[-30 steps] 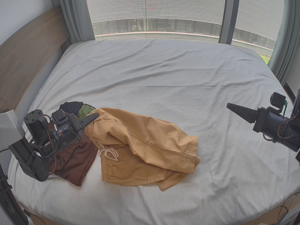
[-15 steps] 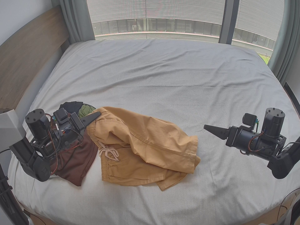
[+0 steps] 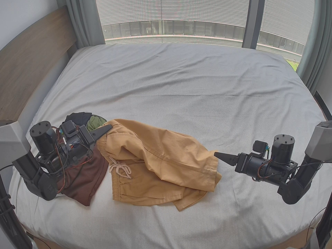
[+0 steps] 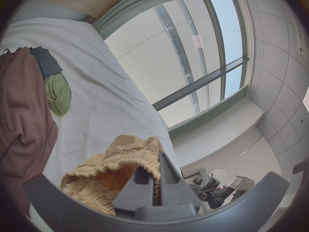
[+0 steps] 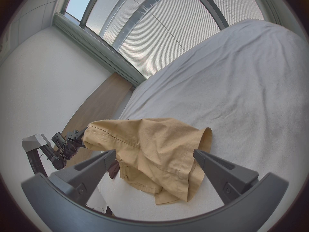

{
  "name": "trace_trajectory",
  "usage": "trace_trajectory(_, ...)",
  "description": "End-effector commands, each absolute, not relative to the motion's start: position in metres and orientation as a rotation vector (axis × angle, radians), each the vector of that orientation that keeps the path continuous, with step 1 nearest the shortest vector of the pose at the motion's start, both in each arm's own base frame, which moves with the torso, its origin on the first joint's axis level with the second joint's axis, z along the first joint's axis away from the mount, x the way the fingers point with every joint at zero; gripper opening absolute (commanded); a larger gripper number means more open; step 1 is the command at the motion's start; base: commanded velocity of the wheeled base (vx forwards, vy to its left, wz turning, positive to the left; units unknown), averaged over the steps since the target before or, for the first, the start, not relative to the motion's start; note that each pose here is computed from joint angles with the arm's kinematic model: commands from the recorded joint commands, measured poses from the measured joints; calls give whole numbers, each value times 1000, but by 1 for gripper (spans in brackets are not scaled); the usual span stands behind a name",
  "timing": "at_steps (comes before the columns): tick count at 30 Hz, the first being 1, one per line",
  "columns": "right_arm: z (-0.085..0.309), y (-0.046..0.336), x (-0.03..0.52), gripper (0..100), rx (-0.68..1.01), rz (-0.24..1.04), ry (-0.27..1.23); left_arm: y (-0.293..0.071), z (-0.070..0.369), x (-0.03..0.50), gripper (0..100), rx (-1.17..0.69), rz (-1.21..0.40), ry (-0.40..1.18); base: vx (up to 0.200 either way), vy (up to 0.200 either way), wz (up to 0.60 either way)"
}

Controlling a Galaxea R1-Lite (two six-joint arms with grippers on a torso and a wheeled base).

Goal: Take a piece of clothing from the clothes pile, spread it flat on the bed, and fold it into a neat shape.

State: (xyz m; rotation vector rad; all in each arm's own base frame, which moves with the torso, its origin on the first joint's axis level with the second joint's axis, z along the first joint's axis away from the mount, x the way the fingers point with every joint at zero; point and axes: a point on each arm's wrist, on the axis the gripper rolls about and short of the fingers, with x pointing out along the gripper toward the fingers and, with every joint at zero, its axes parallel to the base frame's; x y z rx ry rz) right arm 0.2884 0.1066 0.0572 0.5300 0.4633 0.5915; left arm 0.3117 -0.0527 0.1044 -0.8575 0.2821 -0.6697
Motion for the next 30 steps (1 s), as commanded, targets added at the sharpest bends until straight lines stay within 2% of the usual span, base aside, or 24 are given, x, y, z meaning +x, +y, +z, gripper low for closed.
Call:
trace_trajectory(1, 36, 108, 292, 100, 545, 570, 530, -52, 102, 313, 0, -860, -665, 288, 0, 0, 0)
trace_trajectory(20, -4, 127, 294, 100, 603, 594, 583, -52, 102, 313, 0, -859, -665, 285, 0, 0, 0)
trace_trajectory(30, -5, 138, 292, 100, 613, 625, 596, -51, 103, 313, 0, -859, -666, 283, 0, 0, 0)
